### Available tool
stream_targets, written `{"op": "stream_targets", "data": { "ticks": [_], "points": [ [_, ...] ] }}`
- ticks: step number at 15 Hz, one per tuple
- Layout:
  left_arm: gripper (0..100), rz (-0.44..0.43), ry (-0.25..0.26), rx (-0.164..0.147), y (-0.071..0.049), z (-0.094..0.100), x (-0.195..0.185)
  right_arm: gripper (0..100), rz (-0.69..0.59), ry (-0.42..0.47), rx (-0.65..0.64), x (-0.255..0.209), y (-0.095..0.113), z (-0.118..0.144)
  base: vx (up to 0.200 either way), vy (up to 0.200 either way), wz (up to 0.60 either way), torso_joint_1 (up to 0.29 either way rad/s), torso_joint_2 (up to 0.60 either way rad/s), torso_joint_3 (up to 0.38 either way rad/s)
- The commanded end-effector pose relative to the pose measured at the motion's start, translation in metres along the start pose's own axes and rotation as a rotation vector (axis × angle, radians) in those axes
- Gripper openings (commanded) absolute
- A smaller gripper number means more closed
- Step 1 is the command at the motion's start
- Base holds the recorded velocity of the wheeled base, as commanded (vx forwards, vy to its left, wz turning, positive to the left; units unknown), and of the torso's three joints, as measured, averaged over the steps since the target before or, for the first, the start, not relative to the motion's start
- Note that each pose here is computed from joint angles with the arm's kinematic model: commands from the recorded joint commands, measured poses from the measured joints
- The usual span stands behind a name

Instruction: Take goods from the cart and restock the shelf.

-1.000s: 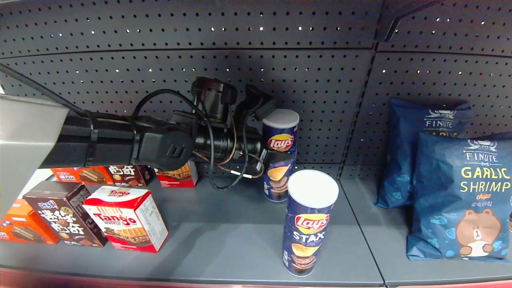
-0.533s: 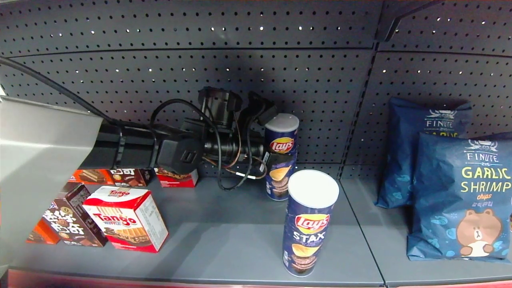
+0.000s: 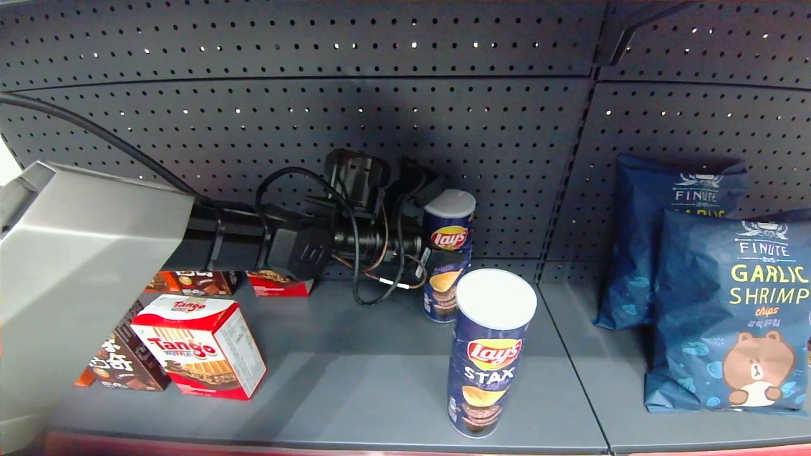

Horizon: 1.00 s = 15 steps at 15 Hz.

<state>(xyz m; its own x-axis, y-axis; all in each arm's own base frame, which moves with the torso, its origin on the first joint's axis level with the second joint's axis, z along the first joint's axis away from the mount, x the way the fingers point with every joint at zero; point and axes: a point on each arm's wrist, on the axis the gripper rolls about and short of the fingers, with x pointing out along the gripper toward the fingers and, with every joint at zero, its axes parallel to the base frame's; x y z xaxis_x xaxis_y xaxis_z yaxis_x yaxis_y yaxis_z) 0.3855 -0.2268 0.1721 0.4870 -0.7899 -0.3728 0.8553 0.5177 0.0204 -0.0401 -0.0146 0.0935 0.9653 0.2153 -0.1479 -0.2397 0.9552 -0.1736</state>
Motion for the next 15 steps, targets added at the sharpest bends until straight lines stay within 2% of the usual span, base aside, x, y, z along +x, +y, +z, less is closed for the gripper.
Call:
{"op": "stream_targets", "data": {
  "ticks": [1, 4, 5, 11, 13, 15],
  "points": [
    [0, -0.001, 0.005, -0.003, 0.002, -0.003, 0.005, 100, 0.000, 0.000, 0.000, 0.000, 0.000, 0.000, 0.000, 0.000, 0.00, 0.000, 0.00, 0.000],
    [0, -0.002, 0.009, -0.003, 0.002, -0.005, 0.007, 100, 0.000, 0.000, 0.000, 0.000, 0.000, 0.000, 0.000, 0.000, 0.00, 0.000, 0.00, 0.000],
    [100, -0.002, 0.009, -0.002, 0.002, -0.005, 0.007, 100, 0.000, 0.000, 0.000, 0.000, 0.000, 0.000, 0.000, 0.000, 0.00, 0.000, 0.00, 0.000],
    [100, -0.003, 0.010, -0.001, 0.001, -0.004, 0.004, 100, 0.002, 0.000, 0.003, 0.000, 0.000, 0.000, 0.000, 0.000, 0.00, 0.000, 0.00, 0.000],
    [100, 0.008, 0.008, -0.001, 0.000, 0.000, -0.009, 100, 0.002, 0.000, 0.003, 0.000, 0.000, 0.000, 0.000, 0.000, 0.00, 0.000, 0.00, 0.000],
    [100, 0.023, 0.024, -0.012, 0.001, -0.005, -0.025, 100, 0.002, 0.000, 0.003, 0.000, 0.000, 0.000, 0.000, 0.000, 0.00, 0.000, 0.00, 0.000]
  ]
}}
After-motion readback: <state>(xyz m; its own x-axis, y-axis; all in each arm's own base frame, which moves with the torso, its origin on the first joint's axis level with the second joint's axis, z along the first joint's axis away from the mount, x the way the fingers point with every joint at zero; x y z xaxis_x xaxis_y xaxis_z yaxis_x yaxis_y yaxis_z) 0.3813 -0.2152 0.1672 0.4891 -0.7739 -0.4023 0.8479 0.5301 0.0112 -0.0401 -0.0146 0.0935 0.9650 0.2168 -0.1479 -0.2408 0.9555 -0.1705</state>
